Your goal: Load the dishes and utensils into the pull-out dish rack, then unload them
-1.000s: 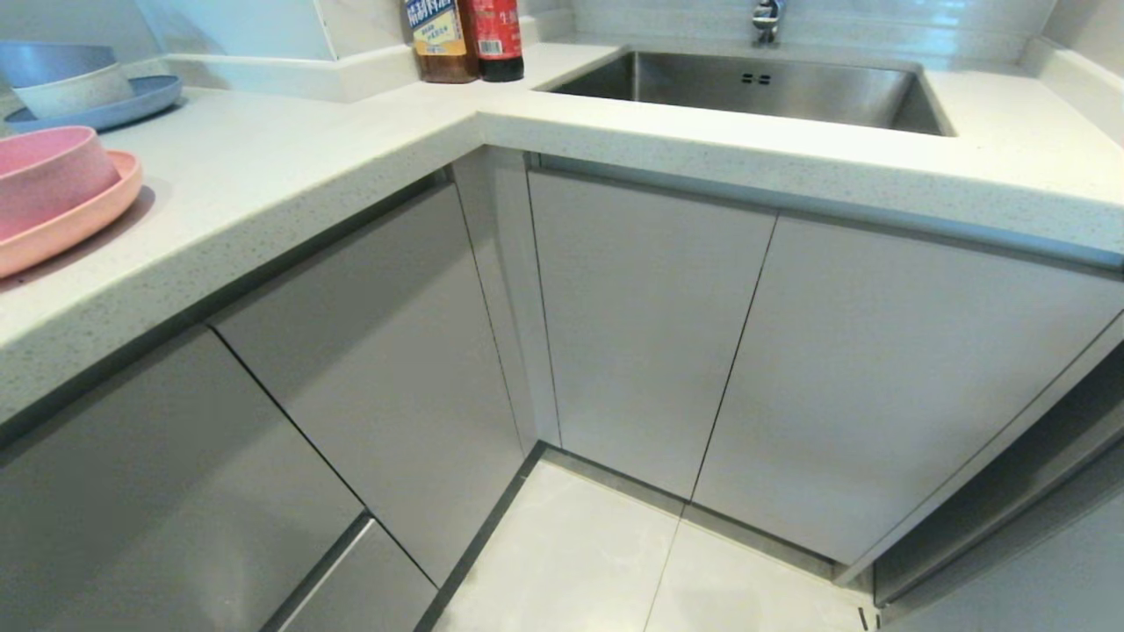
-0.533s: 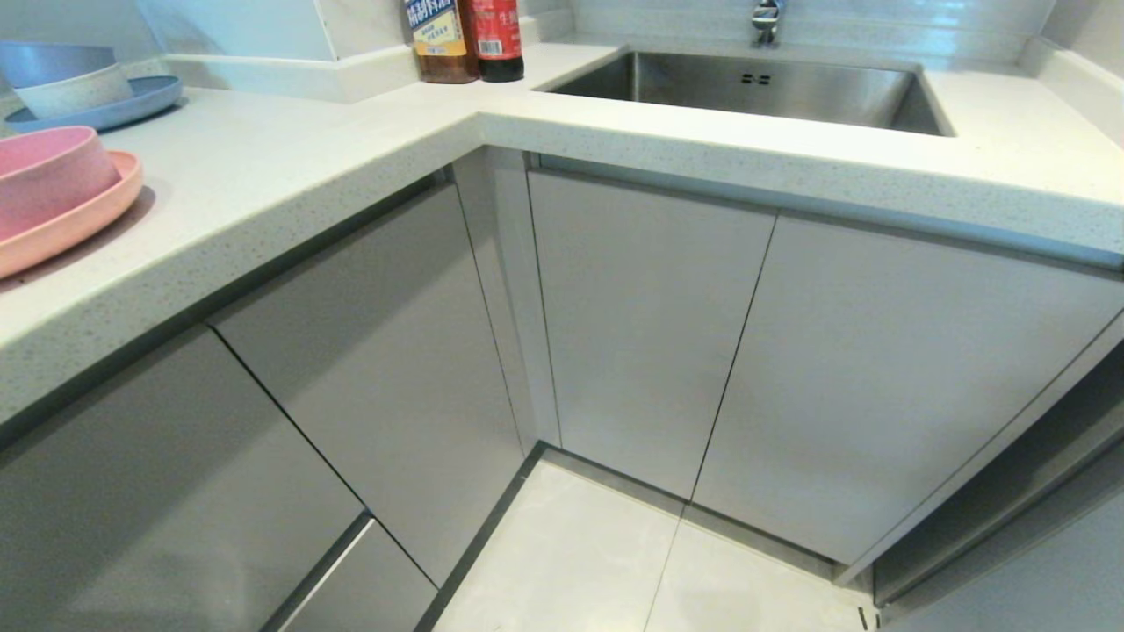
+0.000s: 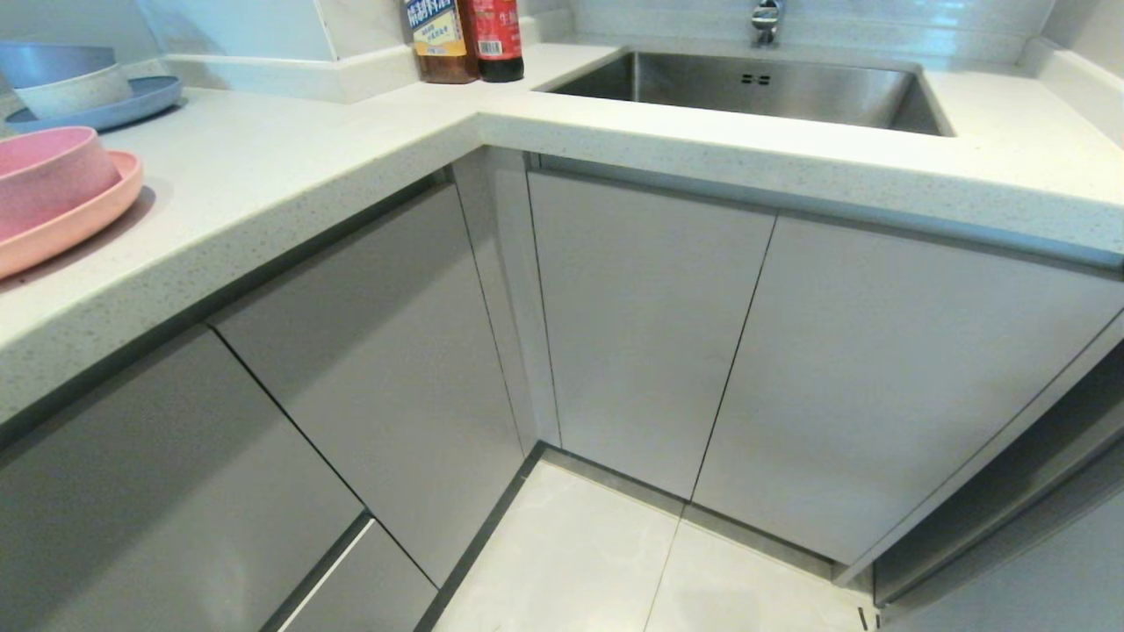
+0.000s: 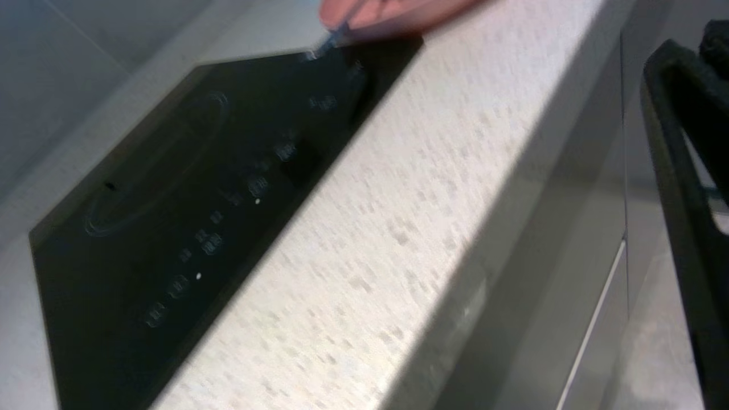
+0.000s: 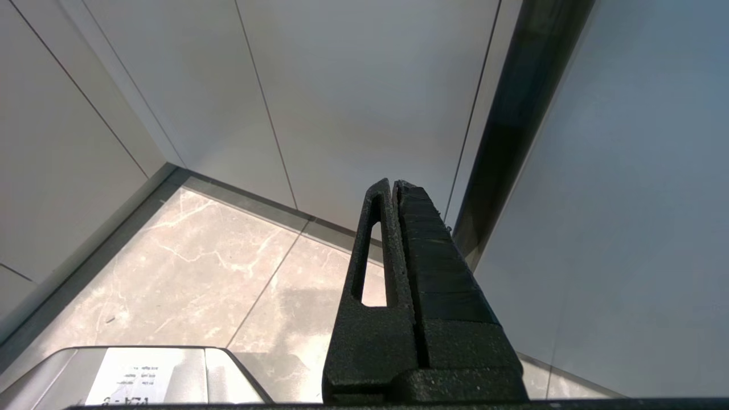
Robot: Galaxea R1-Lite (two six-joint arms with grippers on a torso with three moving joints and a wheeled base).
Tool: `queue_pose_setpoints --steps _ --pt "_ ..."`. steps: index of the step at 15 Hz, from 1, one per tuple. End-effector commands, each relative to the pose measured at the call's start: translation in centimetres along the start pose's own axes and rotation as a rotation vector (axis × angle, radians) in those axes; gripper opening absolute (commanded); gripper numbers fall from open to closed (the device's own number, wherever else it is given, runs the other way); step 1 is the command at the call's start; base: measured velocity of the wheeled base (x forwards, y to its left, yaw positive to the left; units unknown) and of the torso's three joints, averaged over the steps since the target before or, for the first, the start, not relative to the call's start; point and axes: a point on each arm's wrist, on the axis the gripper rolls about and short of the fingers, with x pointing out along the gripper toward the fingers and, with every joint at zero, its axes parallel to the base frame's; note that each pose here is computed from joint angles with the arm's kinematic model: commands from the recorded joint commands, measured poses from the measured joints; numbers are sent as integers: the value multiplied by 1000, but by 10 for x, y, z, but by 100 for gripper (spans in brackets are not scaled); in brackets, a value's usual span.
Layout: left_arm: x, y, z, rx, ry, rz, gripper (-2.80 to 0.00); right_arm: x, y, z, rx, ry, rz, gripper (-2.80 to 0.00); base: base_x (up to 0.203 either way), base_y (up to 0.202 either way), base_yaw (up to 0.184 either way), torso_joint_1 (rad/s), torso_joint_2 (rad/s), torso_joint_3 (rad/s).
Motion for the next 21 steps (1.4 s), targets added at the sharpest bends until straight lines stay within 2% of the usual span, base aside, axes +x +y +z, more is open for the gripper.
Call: queue_pose_setpoints --steps 1,4,12,15,19,21 --pt "-4 -2 -23 4 12 7 -280 0 0 0 0 2 1 -280 0 0 0 0 0 0" --pt "0 -5 -50 5 5 14 -280 0 0 0 0 2 1 -280 0 0 0 0 0 0" --pt "-3 -8 -105 -7 28 -55 -280 0 0 0 0 1 0 -280 0 0 0 0 0 0" --pt "5 -9 -113 -42 11 -59 -280 0 0 0 0 2 1 -280 0 0 0 0 0 0" --pt "22 -12 -145 -43 39 -63 -280 0 0 0 0 2 1 -280 0 0 0 0 0 0" --pt "30 -14 -163 -41 59 -93 -280 0 0 0 0 2 1 -280 0 0 0 0 0 0"
